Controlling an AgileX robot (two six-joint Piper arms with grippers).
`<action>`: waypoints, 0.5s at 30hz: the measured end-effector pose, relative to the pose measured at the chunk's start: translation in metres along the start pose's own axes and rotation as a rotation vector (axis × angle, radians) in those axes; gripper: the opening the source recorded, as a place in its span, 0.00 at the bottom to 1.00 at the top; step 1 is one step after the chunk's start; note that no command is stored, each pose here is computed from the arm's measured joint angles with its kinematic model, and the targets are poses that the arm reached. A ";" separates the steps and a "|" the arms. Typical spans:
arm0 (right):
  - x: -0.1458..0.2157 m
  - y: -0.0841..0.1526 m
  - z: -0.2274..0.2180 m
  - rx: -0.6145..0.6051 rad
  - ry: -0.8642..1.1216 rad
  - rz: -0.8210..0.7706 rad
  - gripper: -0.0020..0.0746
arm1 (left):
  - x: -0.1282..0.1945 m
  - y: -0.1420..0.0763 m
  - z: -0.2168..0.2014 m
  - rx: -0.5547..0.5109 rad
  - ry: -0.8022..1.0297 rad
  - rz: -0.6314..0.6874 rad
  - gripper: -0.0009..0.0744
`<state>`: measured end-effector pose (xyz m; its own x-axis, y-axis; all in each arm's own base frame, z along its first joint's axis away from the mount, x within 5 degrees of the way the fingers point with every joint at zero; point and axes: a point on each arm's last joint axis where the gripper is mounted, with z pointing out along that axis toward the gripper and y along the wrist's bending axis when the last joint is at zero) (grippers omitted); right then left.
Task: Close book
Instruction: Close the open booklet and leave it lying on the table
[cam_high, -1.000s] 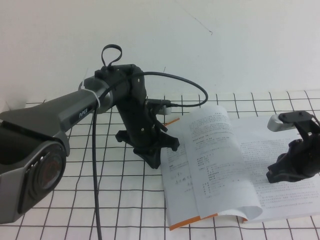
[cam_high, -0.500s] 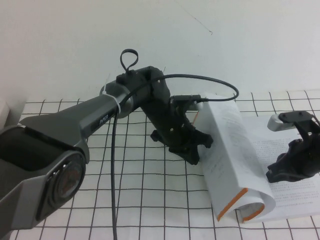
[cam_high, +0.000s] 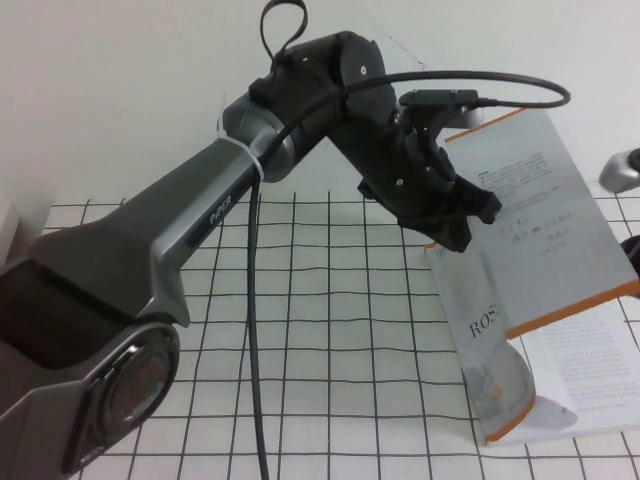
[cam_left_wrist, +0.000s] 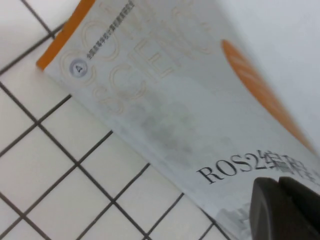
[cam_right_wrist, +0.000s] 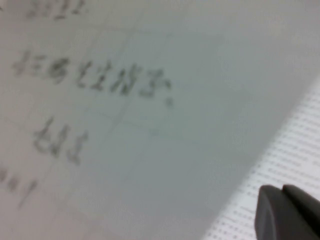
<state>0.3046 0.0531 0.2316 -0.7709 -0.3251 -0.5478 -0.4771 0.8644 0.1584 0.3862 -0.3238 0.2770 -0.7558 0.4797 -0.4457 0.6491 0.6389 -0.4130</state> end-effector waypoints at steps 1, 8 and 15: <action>-0.001 0.000 -0.014 0.029 -0.025 -0.004 0.02 | -0.001 -0.005 -0.004 0.003 -0.009 0.010 0.01; -0.004 0.020 -0.100 0.169 -0.230 -0.060 0.02 | 0.000 -0.023 -0.021 -0.012 -0.001 0.036 0.01; 0.006 0.043 -0.162 0.273 -0.415 -0.105 0.02 | 0.002 -0.031 -0.033 -0.036 0.007 0.062 0.01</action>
<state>0.2109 0.0264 0.3686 -0.4652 -0.2838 -0.8385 -0.3726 0.9220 -0.1054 0.3617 -0.3226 0.3148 -0.7149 0.5232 -0.4639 0.6912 0.6290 -0.3558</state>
